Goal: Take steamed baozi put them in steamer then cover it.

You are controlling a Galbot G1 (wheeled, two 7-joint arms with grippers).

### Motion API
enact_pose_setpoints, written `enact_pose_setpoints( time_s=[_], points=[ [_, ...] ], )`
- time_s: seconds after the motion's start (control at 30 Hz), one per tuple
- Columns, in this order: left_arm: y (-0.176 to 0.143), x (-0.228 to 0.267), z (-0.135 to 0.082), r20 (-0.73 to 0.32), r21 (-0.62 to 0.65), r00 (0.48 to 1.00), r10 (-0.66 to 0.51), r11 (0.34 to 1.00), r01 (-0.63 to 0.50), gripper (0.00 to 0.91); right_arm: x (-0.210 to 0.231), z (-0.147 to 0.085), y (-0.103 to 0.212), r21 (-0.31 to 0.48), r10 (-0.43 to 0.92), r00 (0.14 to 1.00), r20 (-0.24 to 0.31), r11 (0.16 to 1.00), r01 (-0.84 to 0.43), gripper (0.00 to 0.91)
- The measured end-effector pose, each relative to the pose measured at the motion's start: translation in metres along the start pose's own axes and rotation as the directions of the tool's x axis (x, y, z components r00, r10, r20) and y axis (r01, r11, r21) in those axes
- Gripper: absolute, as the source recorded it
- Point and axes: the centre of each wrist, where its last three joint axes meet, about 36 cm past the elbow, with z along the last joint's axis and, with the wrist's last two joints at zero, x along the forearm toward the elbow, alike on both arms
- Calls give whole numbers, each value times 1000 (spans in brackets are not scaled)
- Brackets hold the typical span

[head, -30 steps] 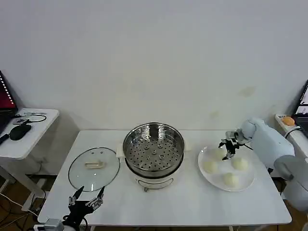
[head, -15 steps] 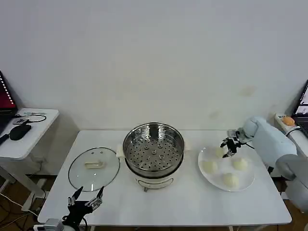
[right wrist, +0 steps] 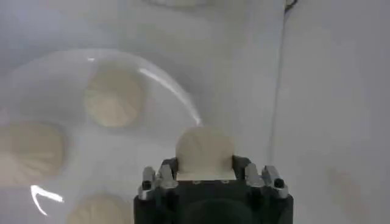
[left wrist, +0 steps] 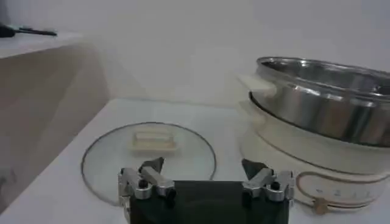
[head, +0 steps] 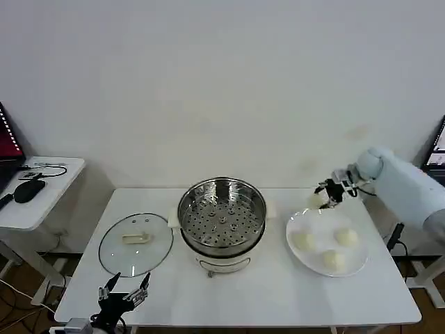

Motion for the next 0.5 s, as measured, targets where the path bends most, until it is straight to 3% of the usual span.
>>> enact_pose_setpoints(
  time_s=[0.23, 0.5],
  points=[
    [-3, 2, -1, 2, 5, 1000, 8, 1000, -8, 907, 28, -28, -36, 140, 47, 996, 74, 989, -57, 605],
    [-5, -1, -3, 7, 9, 1000, 16, 1000, -16, 907, 35, -69, -76, 306, 64, 978, 196, 944, -123, 615]
  ],
)
